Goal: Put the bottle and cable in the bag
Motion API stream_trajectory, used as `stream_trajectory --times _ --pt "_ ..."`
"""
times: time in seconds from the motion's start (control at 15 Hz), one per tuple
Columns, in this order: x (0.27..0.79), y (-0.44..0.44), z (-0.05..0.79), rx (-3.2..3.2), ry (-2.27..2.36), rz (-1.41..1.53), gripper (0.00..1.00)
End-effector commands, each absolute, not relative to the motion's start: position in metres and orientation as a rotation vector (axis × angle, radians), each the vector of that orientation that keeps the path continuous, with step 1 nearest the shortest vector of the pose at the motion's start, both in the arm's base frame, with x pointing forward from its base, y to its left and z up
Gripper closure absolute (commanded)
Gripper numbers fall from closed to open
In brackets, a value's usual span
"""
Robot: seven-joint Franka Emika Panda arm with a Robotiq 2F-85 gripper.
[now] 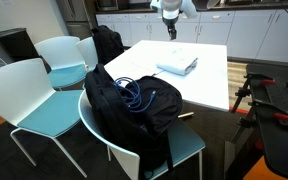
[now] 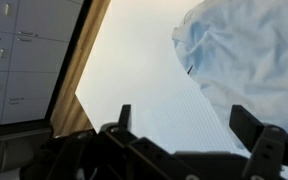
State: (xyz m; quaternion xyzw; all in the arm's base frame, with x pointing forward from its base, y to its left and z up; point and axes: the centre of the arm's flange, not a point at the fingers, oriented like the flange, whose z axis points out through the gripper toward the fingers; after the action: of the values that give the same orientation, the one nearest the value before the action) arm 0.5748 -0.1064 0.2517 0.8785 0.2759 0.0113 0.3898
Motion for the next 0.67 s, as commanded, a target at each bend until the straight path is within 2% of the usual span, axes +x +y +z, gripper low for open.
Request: stream_trajectory --times 0.0,0.13,0.2,0.6 --pt "0.533 -0.153 0.297 2.36 0.764 0.225 0.0" --pt "0.524 -0.168 0.311 2.384 0.835 0.373 0.0" --pt "0.544 -0.16 0.295 2.352 0.773 0.298 0.0" --pt "0.533 -0.166 0.303 2.368 0.809 0.375 0.0"
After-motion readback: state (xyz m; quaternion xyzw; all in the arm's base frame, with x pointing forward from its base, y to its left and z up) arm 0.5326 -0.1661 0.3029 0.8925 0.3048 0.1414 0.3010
